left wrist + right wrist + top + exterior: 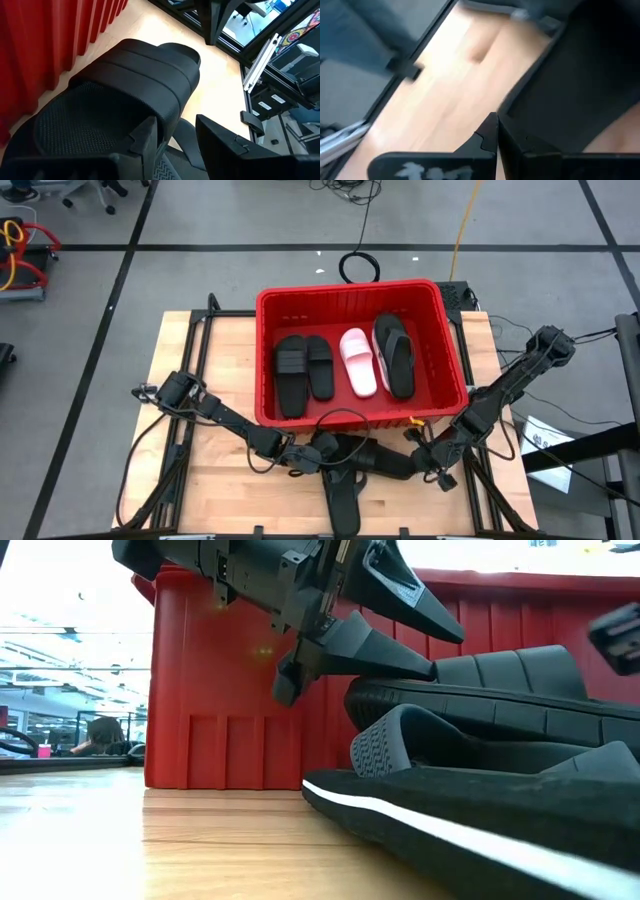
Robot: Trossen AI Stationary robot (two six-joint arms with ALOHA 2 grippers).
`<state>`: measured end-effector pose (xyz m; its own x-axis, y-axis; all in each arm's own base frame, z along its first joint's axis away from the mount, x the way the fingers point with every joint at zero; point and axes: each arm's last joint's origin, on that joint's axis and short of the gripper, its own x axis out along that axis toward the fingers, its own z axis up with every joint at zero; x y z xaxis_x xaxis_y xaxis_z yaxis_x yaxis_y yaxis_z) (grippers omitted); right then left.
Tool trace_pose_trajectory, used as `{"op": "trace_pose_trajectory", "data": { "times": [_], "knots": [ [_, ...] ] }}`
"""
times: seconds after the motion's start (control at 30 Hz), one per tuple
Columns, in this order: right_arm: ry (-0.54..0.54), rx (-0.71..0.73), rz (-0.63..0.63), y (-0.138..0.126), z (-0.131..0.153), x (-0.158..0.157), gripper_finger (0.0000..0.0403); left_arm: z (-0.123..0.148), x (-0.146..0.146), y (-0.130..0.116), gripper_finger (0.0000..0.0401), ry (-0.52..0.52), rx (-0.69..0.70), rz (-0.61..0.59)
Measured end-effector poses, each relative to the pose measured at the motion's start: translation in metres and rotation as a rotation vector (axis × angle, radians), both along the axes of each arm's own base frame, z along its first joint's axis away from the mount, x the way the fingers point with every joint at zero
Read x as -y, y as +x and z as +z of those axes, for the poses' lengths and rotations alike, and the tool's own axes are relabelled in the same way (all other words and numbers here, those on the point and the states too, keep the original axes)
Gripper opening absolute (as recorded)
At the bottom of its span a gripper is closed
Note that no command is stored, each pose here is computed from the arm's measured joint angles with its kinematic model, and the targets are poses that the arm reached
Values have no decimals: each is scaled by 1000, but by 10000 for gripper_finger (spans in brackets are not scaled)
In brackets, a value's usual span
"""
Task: Pick and place slides into bin
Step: Put the black slide into the red bin
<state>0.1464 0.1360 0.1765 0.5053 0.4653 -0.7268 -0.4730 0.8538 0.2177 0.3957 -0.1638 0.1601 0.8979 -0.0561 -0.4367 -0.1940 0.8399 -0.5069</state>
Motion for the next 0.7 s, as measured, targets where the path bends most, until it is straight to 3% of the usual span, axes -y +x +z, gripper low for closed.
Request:
{"op": "trace_pose_trajectory", "data": {
  "times": [0.27,0.37,0.7],
  "knots": [
    [65,-134,111,-12,-3,-7,0,0,0,0,132,3,-2,0],
    [32,-179,125,-17,-7,-6,0,0,0,0,132,3,-1,0],
    [-26,-127,61,-28,-44,9,0,0,0,0,132,3,-2,1]
  ]
}}
